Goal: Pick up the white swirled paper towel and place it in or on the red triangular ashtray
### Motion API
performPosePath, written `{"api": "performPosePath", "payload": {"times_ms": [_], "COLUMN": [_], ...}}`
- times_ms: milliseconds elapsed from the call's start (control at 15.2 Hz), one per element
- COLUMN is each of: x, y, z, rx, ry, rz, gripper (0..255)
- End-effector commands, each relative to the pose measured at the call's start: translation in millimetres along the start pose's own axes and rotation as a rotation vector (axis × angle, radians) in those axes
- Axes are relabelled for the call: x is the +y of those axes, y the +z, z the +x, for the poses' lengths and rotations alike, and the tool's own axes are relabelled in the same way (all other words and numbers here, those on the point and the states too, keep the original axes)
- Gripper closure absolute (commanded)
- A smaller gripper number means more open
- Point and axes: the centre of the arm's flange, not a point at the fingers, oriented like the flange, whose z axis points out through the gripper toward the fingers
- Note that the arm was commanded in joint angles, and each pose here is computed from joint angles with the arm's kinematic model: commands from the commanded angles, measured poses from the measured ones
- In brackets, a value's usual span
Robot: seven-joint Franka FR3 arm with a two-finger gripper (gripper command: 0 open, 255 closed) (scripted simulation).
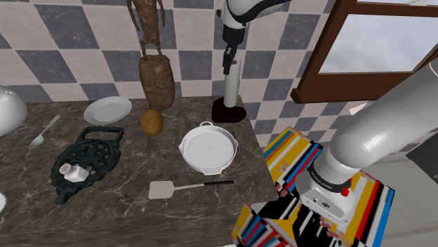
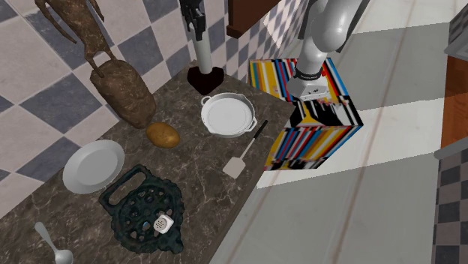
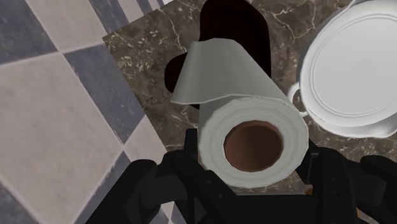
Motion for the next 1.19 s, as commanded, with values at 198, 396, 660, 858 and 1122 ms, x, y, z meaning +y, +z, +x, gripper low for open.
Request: {"api": "performPosePath", "payload": {"times_ms": [198,396,660,858,1122], "x": [-1.2,-1.3,-1.3,-1.3,-1.3], "y": [26.2,28.5,28.5,28.5,28.5], "z": [-1.2,-1.4,-1.4,-1.4,-1.4], "rx": [0.000,0.000,0.000,0.000,0.000], "ry": [0.000,0.000,0.000,0.000,0.000], "rz": [0.000,0.000,0.000,0.000,0.000], "gripper": [255,255,255,0,0]}}
